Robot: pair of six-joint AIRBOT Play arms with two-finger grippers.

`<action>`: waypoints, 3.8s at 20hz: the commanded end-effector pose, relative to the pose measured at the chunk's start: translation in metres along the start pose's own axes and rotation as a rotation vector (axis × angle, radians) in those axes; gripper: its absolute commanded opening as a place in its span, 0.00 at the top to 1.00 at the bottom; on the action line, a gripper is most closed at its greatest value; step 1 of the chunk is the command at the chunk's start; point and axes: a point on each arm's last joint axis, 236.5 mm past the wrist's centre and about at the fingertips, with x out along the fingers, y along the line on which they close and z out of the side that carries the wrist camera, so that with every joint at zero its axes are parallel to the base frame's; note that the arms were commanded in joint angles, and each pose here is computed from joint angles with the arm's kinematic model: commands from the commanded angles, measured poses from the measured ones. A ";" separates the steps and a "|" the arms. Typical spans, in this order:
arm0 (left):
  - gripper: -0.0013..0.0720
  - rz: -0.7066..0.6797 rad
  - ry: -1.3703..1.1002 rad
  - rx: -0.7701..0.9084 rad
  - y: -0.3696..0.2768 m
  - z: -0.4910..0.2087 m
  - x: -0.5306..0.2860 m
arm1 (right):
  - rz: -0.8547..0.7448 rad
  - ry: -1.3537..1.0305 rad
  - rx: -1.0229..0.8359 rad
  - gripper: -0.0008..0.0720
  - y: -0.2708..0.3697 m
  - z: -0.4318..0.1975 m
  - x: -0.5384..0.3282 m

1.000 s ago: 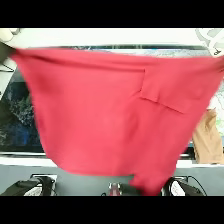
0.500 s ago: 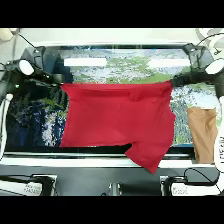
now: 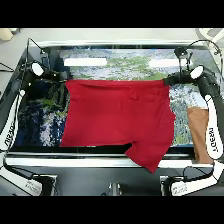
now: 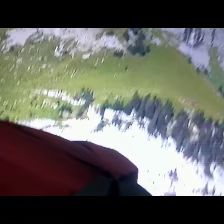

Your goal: Fold the shirts.

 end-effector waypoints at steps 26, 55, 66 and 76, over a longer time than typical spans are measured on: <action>0.33 -0.030 0.731 -0.155 0.043 -0.266 -0.103 | 0.295 0.649 0.167 0.27 0.089 -0.236 -0.125; 0.94 -0.118 0.673 -0.243 -0.002 -0.347 -0.066 | 0.402 0.815 0.234 0.18 0.148 -0.330 -0.133; 0.94 -0.131 0.634 -0.243 -0.006 -0.338 -0.072 | 0.384 0.670 0.377 0.34 0.173 -0.330 -0.113; 0.94 -0.143 0.605 -0.211 -0.007 -0.329 -0.074 | 0.399 0.646 0.377 0.96 0.175 -0.324 -0.112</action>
